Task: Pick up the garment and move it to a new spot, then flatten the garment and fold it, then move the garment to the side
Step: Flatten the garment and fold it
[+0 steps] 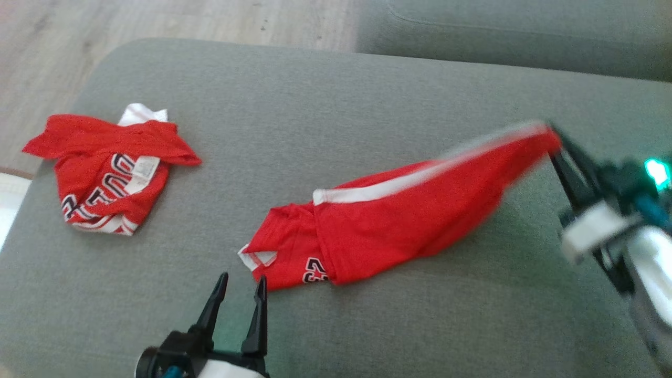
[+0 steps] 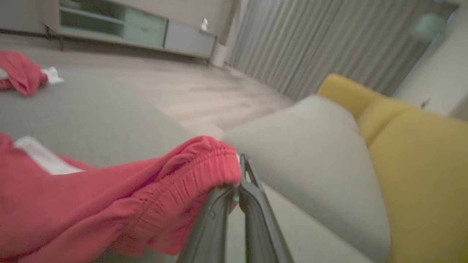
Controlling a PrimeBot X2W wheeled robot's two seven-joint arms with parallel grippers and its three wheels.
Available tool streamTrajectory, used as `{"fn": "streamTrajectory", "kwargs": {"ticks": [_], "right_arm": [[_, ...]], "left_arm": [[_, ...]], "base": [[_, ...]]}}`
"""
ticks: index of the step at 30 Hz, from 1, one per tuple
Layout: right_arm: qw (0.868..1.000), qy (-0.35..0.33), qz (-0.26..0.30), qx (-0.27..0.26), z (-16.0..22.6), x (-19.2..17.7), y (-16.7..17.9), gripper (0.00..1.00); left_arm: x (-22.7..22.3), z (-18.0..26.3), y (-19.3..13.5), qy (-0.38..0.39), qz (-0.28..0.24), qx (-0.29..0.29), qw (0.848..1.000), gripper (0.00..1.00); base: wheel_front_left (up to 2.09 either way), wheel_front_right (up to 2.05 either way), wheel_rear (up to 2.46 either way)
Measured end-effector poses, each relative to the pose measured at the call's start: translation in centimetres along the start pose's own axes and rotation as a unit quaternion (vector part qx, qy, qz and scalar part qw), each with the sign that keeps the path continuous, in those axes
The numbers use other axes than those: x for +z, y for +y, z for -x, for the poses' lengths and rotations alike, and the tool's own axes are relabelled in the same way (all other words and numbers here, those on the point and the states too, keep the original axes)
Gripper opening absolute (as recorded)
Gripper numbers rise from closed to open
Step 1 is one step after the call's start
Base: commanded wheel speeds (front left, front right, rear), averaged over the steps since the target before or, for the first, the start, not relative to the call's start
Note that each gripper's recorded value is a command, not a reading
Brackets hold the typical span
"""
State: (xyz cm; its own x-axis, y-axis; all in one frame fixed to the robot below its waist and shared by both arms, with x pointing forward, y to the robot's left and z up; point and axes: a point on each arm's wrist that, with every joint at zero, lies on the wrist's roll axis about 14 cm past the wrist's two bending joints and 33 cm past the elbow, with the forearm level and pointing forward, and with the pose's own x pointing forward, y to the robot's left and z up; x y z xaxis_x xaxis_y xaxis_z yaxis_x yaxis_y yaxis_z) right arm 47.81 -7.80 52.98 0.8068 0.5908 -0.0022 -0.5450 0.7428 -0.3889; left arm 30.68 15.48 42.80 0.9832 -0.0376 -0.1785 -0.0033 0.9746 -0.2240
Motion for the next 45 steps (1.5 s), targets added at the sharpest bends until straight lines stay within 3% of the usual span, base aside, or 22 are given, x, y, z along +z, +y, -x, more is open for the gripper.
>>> {"fn": "streamTrajectory", "kwargs": {"ticks": [1,2,4,7,15,18,21,25,28,38,41,45], "right_arm": [[0.999,0.034,-0.009,-0.007,1.4,-2.5,0.0,0.76],[0.998,0.063,-0.021,-0.018,2.7,-4.5,0.0,1.00],[0.992,0.112,-0.033,-0.039,5.3,-7.7,-0.4,1.00],[0.986,0.142,-0.046,-0.074,7.5,-9.6,-1.4,1.00],[0.972,0.124,-0.049,-0.195,10.1,-8.3,-6.4,1.00],[0.974,0.110,-0.040,-0.196,9.8,-7.2,-5.6,1.00],[0.975,0.146,-0.052,-0.162,10.6,-9.2,-2.3,1.00],[0.956,0.251,-0.081,-0.125,13.9,-14.2,1.6,1.00],[0.947,0.277,-0.092,-0.131,15.2,-15.5,1.6,1.00],[0.930,0.250,-0.094,-0.254,17.4,-14.2,-6.1,1.00],[0.929,0.206,-0.102,-0.289,17.1,-12.5,-7.5,1.00],[0.932,0.132,-0.141,-0.306,14.6,-9.5,-6.9,1.00]], "left_arm": [[0.1,-0.4,-0.2,-0.001,-0.002,-0.005,1.000,1.00],[0.3,-0.8,-0.4,-0.003,-0.003,-0.010,1.000,1.00],[0.5,-1.4,-0.9,-0.004,-0.007,-0.019,1.000,1.00],[0.7,-2.0,-1.4,-0.005,-0.011,-0.029,0.999,1.00],[2.3,-3.6,-2.2,-0.028,-0.024,-0.042,0.998,1.00],[2.8,-3.9,-2.6,-0.036,-0.026,-0.046,0.998,1.00],[3.0,-3.9,-3.0,-0.039,-0.030,-0.053,0.997,1.00],[3.0,-4.0,-3.3,-0.039,-0.031,-0.058,0.997,1.00],[2.9,-4.1,-3.4,-0.038,-0.031,-0.060,0.997,1.00],[3.3,-4.2,-3.5,-0.044,-0.031,-0.061,0.997,1.00],[3.5,-4.2,-3.6,-0.046,-0.032,-0.061,0.997,1.00],[3.7,-4.3,-3.6,-0.049,-0.032,-0.060,0.996,1.00]], "base": [[0.00,0.00,0.00],[0.00,0.00,0.00],[0.00,0.00,0.00],[0.00,0.00,0.00],[0.00,0.00,0.00],[0.00,0.00,0.00],[0.00,0.00,0.00],[0.00,0.00,0.00],[0.00,0.00,0.00],[0.00,0.00,0.00],[0.00,0.00,0.00],[0.00,0.00,0.00]]}}
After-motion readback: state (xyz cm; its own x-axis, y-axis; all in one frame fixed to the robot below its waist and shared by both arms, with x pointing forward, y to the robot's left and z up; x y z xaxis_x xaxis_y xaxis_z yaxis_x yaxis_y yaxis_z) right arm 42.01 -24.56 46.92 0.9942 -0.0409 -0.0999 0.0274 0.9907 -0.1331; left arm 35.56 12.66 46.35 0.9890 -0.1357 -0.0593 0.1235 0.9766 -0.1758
